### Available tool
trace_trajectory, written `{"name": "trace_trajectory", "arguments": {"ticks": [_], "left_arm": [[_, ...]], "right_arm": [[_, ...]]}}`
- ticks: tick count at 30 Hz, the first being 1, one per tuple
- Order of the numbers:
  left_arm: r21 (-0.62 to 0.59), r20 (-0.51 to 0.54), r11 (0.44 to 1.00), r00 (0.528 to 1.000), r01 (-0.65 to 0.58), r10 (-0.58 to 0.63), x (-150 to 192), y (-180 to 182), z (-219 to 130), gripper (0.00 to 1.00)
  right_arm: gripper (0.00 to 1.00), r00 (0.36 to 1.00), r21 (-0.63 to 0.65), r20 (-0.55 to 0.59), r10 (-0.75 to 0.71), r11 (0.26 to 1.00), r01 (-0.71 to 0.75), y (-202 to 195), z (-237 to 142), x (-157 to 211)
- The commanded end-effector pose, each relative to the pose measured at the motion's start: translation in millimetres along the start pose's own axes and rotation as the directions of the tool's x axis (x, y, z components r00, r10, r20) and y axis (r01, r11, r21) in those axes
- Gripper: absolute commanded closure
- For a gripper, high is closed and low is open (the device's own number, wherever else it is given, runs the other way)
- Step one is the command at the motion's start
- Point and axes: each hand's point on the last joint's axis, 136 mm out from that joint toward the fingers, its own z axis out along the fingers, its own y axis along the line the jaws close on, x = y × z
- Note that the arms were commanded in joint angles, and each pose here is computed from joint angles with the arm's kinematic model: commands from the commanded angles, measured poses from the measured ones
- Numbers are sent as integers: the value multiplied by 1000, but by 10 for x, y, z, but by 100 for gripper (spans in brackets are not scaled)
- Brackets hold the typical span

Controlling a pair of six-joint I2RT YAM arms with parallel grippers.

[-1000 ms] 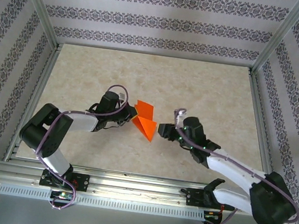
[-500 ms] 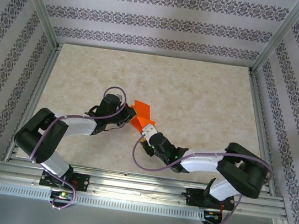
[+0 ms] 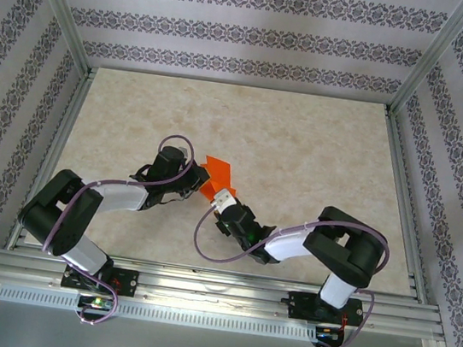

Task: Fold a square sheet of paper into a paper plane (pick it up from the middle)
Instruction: Fourth fold the wing at the center of the table.

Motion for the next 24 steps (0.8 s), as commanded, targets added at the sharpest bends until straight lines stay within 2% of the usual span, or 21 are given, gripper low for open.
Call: {"name": "trace_trajectory", "arguments": {"ticks": [1,5,14,18,19,21,24], "left_arm": [[-14,-8,1000,1000,10,-10,58,25,-37,100],[-18,-9,1000,1000,10,-10,60,29,-42,100],[-23,-3,1000,1000,-7,7,50,-1,-76,100],[-29,0,1000,1000,-11,11,48,16,-84,99],[-30,0,999,1000,-13,13,49,15,-87,96],[-40,1,999,1000,-19,19,44,21,-93,80],[-60,9,997,999,-44,44,22,16,-115,62]], "right_arm": [[66,998,41,45,50,998,-52,-70,41,-144],[68,997,48,47,61,997,-63,-95,55,-145],[84,994,30,46,103,994,-104,-134,48,-113],[94,992,-1,49,117,993,-117,-127,34,-111],[96,992,-8,51,119,993,-119,-122,29,-114],[97,991,-23,52,122,992,-121,-114,23,-119],[98,991,-37,51,125,992,-123,-106,21,-113]]}}
